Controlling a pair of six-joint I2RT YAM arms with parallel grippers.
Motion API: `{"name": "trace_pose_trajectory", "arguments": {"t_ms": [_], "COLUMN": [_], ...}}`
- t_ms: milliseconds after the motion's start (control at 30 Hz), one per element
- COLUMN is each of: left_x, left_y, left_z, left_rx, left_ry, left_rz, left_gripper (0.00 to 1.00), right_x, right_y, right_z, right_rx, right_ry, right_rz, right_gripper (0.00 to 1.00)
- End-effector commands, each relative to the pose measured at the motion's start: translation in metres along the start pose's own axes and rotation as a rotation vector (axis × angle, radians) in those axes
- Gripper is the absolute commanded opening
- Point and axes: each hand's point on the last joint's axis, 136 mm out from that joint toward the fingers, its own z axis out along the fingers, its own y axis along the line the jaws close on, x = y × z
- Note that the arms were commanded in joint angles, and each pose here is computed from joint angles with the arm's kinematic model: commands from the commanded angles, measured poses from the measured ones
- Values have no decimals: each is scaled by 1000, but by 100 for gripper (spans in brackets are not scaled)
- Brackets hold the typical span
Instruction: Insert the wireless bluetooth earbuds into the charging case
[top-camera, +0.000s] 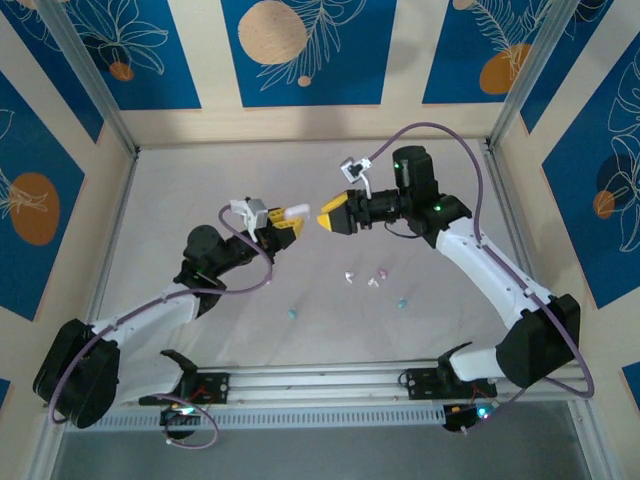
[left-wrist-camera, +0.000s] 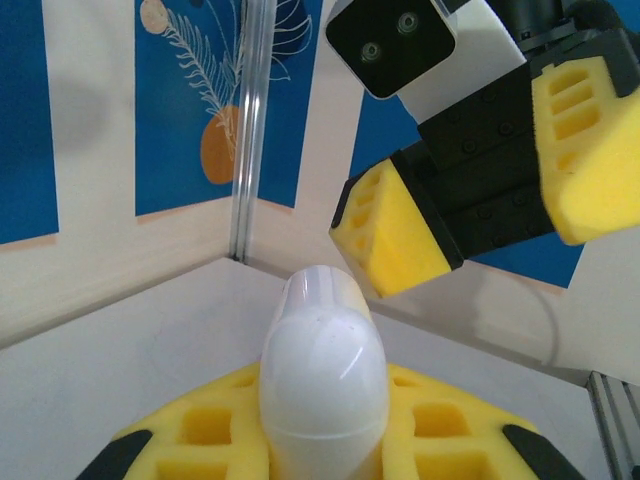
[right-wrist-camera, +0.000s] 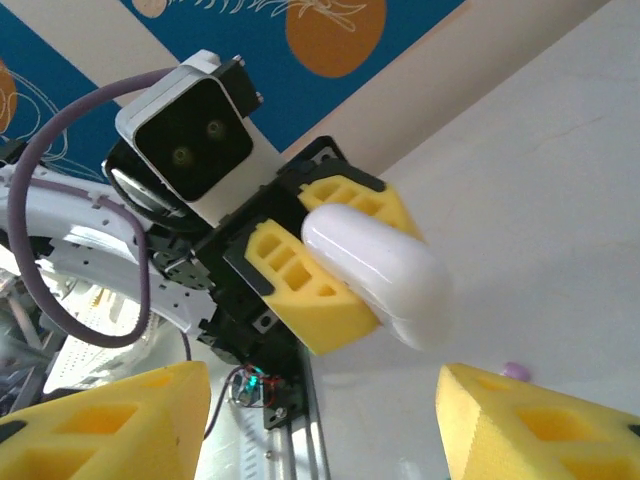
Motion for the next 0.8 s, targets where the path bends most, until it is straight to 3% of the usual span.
{"name": "trace_pose_trajectory", "arguments": {"t_ms": [0,767], "left_x": [-21,-25], "left_y": [-16,-32], "left_z": [3,6], "left_rx": [70,143], "left_ry": [-68,-69], "left_rz": [55,43], "left_gripper": [0,0], "right_x": [1,-2], "right_y": [2,-32], "right_z": [5,27], "right_rx": [-22,96], "right_ry": [33,51], "right_rz": [48,39], "right_gripper": [62,59]}}
